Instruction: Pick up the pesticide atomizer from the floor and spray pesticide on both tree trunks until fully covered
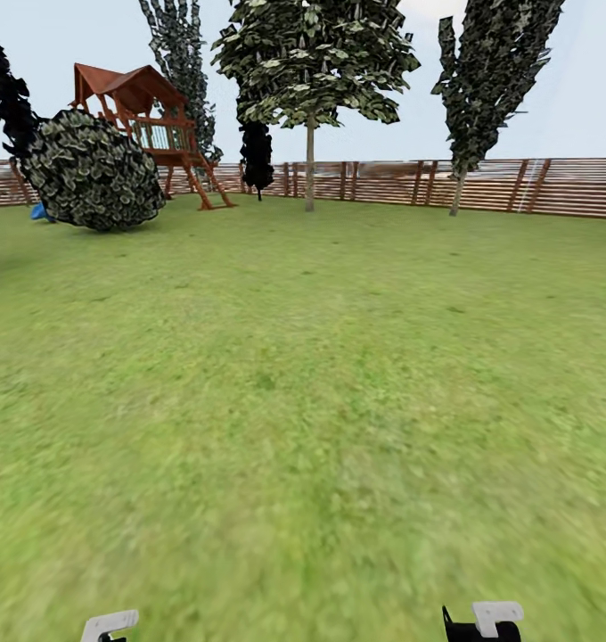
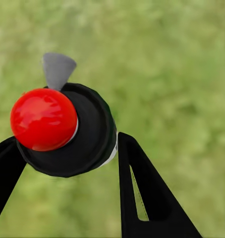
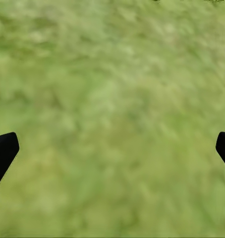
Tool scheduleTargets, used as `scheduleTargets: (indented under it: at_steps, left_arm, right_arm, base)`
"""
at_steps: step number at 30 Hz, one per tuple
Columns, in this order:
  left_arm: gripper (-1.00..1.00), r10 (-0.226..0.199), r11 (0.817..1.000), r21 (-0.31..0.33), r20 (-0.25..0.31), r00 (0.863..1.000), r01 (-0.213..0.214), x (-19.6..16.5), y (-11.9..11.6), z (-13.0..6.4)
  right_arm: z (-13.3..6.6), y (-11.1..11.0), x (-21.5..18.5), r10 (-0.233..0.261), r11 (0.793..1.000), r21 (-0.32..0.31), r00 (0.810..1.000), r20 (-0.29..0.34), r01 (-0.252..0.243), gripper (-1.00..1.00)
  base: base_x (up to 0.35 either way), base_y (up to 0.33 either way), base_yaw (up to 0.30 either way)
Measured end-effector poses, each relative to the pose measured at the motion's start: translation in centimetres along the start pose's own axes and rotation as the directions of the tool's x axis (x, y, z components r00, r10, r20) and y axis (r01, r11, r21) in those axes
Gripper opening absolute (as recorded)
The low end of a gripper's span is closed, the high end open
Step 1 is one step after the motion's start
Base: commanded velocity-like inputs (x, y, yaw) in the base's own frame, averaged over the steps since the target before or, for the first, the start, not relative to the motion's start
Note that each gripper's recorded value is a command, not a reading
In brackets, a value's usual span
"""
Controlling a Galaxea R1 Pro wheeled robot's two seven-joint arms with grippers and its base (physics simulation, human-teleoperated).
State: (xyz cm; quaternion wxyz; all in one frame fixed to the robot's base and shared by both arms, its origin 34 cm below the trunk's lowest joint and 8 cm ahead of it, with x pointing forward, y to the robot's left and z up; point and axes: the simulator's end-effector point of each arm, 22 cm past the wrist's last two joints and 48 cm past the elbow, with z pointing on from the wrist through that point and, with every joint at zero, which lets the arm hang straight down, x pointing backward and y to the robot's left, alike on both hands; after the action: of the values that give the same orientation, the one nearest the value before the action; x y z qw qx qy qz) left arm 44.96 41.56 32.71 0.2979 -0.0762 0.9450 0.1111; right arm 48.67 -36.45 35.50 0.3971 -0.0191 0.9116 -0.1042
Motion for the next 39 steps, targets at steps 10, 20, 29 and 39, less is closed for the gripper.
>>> scheduleTargets:
  at_steps: [10, 20, 29, 39]
  left_arm:
    - [-1.0, 0.004, 1.0, -0.003, -0.011, 1.0, -0.004, 0.5, 0.2, 0.1]
    - [-1.0, 0.005, 1.0, -0.004, -0.012, 1.0, -0.005, 0.5, 0.3, 0.1]
    - [-1.0, 0.004, 1.0, -0.004, -0.012, 1.0, -0.005, 0.5, 0.3, 0.1]
    - [-1.0, 0.007, 1.0, -0.005, -0.021, 1.0, -0.007, 1.0, 0.3, 0.2]
  right_arm:
    - [0.1, -0.1, 0.5, -0.007, 1.0, 0.0, 1.0, -0.012, 0.007, 1.0]
    - [0.1, -0.6, 0.6, -0.014, 1.0, 0.004, 1.0, -0.012, 0.014, 1.0]
    - [0.1, -0.3, 0.6, -0.009, 1.0, 0.002, 1.0, -0.013, 0.009, 1.0]
    - [0.1, 0.2, 1.1, -0.006, 1.0, -0.003, 1.0, -0.025, 0.006, 1.0]
  base:
    - [0.332, 0.0, 0.0]
    - [0.334, 0.0, 0.0]
    - [0.334, 0.0, 0.0]
    - [0.334, 0.0, 0.042]
